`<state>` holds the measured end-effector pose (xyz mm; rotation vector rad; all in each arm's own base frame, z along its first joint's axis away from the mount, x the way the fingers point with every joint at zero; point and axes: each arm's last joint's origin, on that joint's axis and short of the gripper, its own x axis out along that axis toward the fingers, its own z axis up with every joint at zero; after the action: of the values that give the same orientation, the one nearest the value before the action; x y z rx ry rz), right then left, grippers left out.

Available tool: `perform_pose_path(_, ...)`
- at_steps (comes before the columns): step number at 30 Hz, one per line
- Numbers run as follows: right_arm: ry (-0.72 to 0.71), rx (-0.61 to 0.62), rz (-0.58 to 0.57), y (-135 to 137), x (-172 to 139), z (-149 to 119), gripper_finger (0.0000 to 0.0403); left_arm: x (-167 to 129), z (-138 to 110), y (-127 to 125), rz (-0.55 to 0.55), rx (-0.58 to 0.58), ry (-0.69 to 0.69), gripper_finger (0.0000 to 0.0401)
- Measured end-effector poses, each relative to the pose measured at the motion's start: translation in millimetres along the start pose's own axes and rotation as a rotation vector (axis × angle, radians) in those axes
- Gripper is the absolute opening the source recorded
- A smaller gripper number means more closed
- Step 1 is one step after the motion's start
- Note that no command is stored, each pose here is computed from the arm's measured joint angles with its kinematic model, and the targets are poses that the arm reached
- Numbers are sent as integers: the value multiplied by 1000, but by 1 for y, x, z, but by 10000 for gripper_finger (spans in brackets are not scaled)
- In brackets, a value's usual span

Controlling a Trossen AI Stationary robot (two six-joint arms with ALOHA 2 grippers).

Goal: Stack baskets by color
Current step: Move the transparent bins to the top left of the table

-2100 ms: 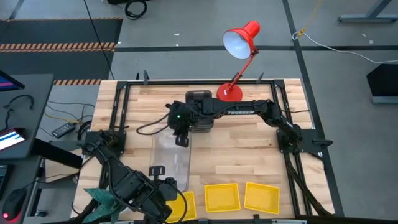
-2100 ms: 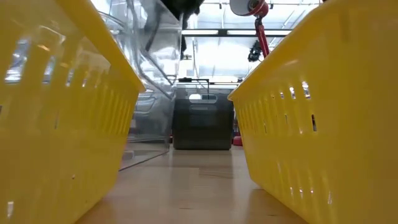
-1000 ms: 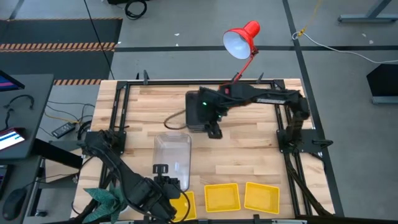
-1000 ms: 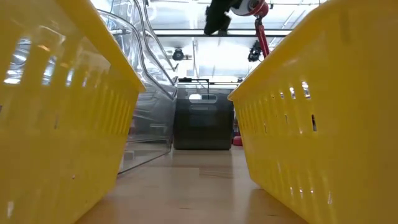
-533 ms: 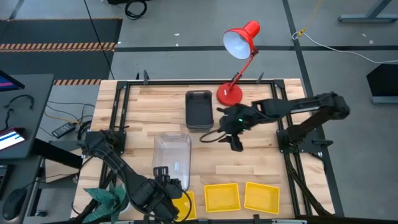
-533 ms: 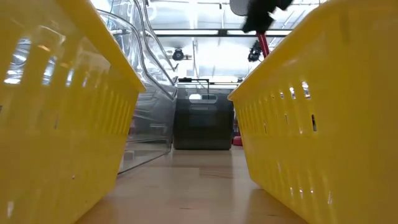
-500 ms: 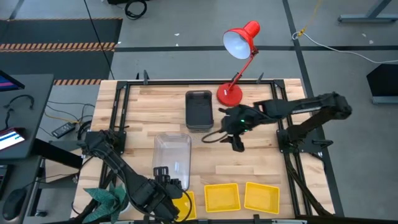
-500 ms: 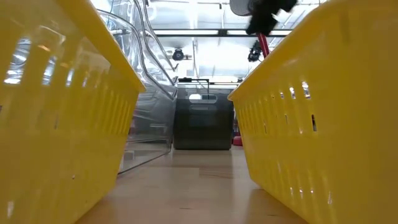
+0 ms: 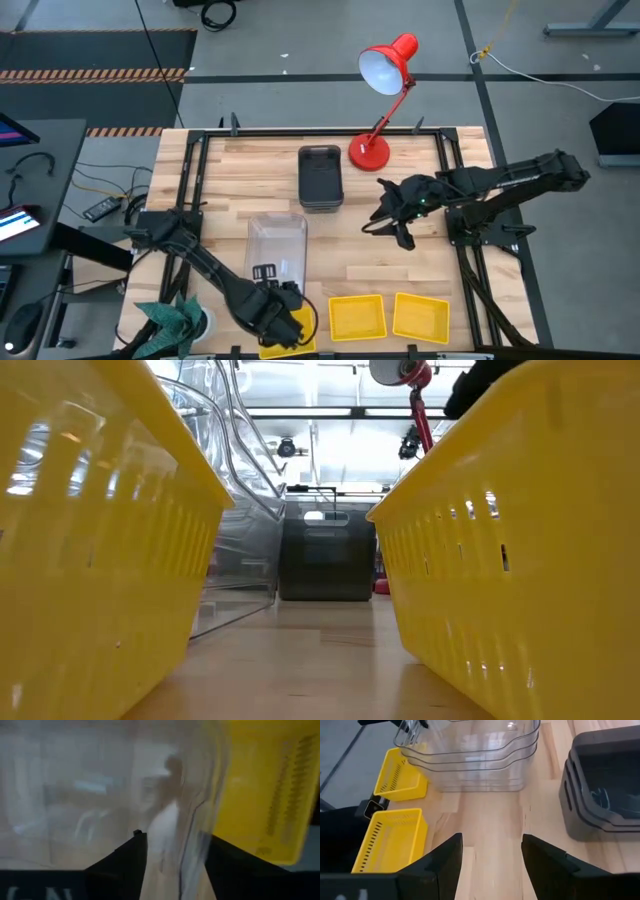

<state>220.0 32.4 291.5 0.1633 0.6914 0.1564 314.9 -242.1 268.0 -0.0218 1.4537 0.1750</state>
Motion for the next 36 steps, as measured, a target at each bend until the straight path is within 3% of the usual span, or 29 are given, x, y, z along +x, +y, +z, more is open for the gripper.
perform_pose_path(3,3,-5,-17,1,-2,-3,208,15,4,3,-4,-23,59,171)
perform_pose_path(9,-2,-13,-30,2,-5,-4,208,16,8,11,-12,-97,86,137)
perform_pose_path(20,3,-35,-31,2,-9,-6,208,17,7,29,128,-200,137,94)
perform_pose_path(29,4,-35,-31,2,-9,-6,208,18,19,26,14,-257,77,70)
perform_pose_path(36,0,-35,-30,2,-9,-5,208,21,33,45,29,-311,88,58)
